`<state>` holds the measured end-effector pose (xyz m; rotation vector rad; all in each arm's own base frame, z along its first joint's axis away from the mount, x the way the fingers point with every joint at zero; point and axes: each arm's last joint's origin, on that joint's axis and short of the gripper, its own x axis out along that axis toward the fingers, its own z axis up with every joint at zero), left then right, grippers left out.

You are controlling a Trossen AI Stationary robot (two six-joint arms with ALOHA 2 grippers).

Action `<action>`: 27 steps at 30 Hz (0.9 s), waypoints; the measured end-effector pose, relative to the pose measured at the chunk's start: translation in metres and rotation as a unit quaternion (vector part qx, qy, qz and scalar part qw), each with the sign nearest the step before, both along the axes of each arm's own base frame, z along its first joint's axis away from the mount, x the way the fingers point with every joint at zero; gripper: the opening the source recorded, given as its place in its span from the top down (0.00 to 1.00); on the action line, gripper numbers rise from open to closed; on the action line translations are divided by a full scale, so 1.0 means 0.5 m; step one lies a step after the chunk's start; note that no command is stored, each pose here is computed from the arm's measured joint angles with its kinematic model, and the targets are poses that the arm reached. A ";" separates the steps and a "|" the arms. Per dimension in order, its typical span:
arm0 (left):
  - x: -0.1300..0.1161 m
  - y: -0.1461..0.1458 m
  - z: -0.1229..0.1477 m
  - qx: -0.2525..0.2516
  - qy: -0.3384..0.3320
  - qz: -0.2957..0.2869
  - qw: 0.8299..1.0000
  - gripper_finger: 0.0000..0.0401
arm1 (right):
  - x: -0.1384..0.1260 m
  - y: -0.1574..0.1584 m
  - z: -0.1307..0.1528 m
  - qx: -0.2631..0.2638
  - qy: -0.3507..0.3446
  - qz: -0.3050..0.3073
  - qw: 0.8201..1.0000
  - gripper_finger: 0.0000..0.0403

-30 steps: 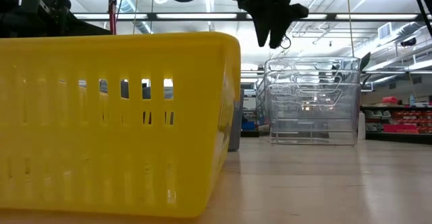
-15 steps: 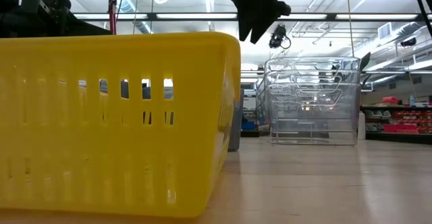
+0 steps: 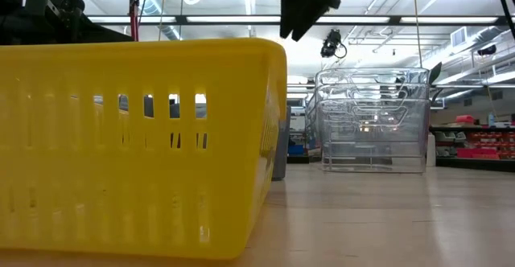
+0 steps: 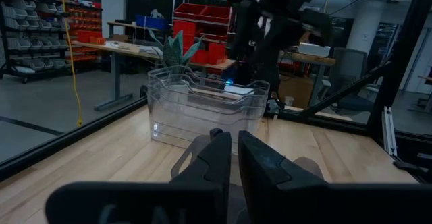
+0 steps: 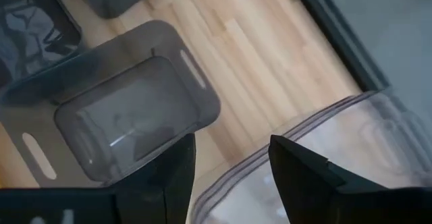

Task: Stack baskets by color
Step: Stack the top black bin on the left black bin

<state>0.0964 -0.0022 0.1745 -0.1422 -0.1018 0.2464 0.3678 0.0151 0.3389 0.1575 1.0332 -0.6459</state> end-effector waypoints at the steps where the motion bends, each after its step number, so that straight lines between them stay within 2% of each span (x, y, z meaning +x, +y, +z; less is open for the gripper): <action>1: 0.000 0.000 0.000 0.000 0.000 0.000 1.000 0.92 | -0.003 0.003 0.006 -0.009 -0.004 0.004 1.000 0.53; 9: 0.000 0.000 0.000 0.000 0.000 0.000 1.000 0.92 | -0.042 0.037 0.040 -0.068 -0.036 0.045 0.996 0.56; 15: 0.000 0.000 0.000 0.000 0.000 0.000 1.000 0.91 | -0.063 0.051 -0.002 -0.105 -0.098 0.069 0.987 0.56; 23: 0.000 0.000 0.000 0.000 0.000 0.000 1.000 0.93 | -0.087 0.072 -0.066 -0.126 -0.206 0.113 0.964 0.56; 25: 0.000 0.000 0.000 -0.014 -0.004 -0.001 1.000 0.92 | -0.093 0.074 -0.071 -0.132 -0.241 0.115 0.955 0.56; 27: 0.000 0.000 0.001 -0.067 -0.019 -0.007 0.998 0.91 | -0.100 0.076 -0.077 -0.137 -0.267 0.119 0.946 0.56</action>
